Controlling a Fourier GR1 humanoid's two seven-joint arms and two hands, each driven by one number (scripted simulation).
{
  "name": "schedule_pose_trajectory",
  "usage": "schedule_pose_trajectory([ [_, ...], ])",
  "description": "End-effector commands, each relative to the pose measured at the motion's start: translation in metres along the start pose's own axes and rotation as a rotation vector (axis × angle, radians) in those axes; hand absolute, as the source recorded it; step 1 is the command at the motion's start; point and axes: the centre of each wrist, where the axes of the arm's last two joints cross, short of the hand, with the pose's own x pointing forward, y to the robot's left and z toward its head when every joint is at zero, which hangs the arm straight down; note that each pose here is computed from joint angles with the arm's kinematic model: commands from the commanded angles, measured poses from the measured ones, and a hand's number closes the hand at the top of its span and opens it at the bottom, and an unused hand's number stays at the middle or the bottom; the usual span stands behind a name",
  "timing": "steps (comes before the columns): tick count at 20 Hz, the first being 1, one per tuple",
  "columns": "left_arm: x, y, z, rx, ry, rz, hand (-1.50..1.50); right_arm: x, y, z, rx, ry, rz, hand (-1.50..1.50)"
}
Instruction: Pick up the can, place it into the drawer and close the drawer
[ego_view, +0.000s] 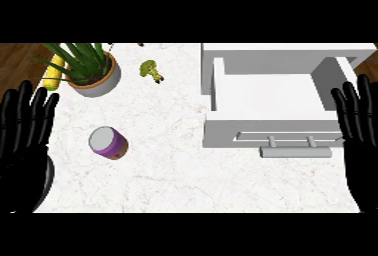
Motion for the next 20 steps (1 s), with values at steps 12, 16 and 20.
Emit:
schedule_pose_trajectory([
  [12,-0.023,-0.031,0.002,0.056,0.384,-0.086,-1.5,-0.015,-0.012,0.039,-0.072,0.313,0.041,-1.5],
  [16,-0.002,-0.012,-0.004,0.071,0.398,-0.1,-1.5,-0.014,-0.015,0.031,-0.094,0.309,0.048,-1.5],
  [20,0.013,-0.02,0.008,0.085,0.398,-0.079,-1.5,-0.008,-0.039,0.027,-0.102,0.306,0.042,-1.5],
])
